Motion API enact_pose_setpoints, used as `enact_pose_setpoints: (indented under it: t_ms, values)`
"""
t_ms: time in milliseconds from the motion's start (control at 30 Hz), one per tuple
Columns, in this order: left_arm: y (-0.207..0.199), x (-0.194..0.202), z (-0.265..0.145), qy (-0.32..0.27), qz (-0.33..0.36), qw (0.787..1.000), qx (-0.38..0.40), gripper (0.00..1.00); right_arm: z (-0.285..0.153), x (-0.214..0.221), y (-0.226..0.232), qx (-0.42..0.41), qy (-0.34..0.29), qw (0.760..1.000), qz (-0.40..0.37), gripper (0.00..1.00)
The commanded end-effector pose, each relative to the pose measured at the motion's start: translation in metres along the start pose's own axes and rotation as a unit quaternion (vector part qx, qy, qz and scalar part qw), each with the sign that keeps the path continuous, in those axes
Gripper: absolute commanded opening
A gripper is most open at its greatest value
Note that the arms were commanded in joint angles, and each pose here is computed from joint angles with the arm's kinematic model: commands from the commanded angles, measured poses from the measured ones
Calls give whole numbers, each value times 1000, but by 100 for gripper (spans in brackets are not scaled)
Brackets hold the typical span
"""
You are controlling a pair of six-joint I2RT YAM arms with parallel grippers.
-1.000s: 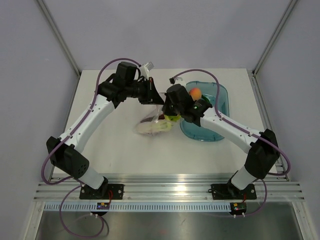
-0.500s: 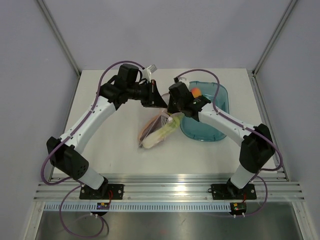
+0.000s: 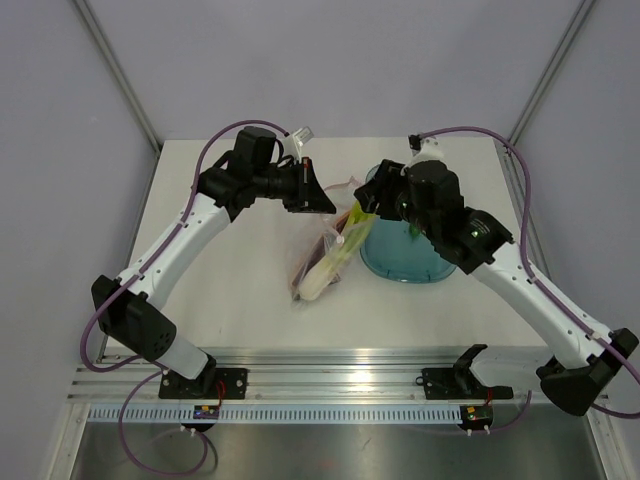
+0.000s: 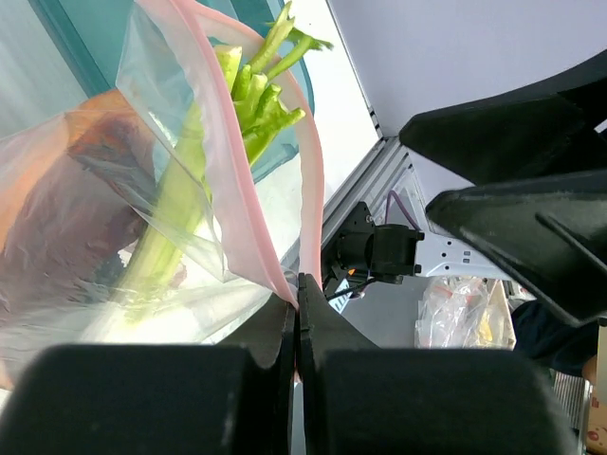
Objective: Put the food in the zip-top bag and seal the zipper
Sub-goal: Adjust the fake vegetable in the zipper food storage bag, then adjust the zipper food storage bag at the center of the board.
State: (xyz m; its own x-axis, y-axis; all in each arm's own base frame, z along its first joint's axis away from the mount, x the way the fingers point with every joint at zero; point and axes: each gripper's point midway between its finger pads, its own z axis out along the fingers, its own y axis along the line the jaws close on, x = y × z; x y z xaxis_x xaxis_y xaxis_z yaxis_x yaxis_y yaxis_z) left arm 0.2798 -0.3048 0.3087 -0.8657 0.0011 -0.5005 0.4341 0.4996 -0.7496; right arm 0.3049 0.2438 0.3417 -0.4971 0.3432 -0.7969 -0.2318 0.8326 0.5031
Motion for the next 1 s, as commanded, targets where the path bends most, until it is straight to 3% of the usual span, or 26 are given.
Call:
enact_pose_setpoints:
  t_ms: [0, 167, 467, 567, 800, 967]
  values:
    - [-31, -10, -14, -27, 34, 998, 45, 0, -1, 15, -43, 66, 13, 998, 11, 60]
    - [-29, -9, -13, -24, 33, 998, 45, 0, 0, 30, -60, 39, 40, 996, 74, 64]
    - [-30, -8, -13, -24, 32, 998, 46, 0, 15, 51, -51, 9, 92, 992, 83, 62]
    - [-31, -10, -14, -26, 34, 998, 47, 0, 18, 61, -50, 3, 111, 990, 83, 53]
    - [-28, -8, -12, -25, 33, 998, 44, 0, 19, 65, -42, -20, 125, 988, 85, 0]
    - [-26, -25, -14, -42, 46, 997, 38, 0, 20, 24, -30, -19, 80, 995, 52, 0]
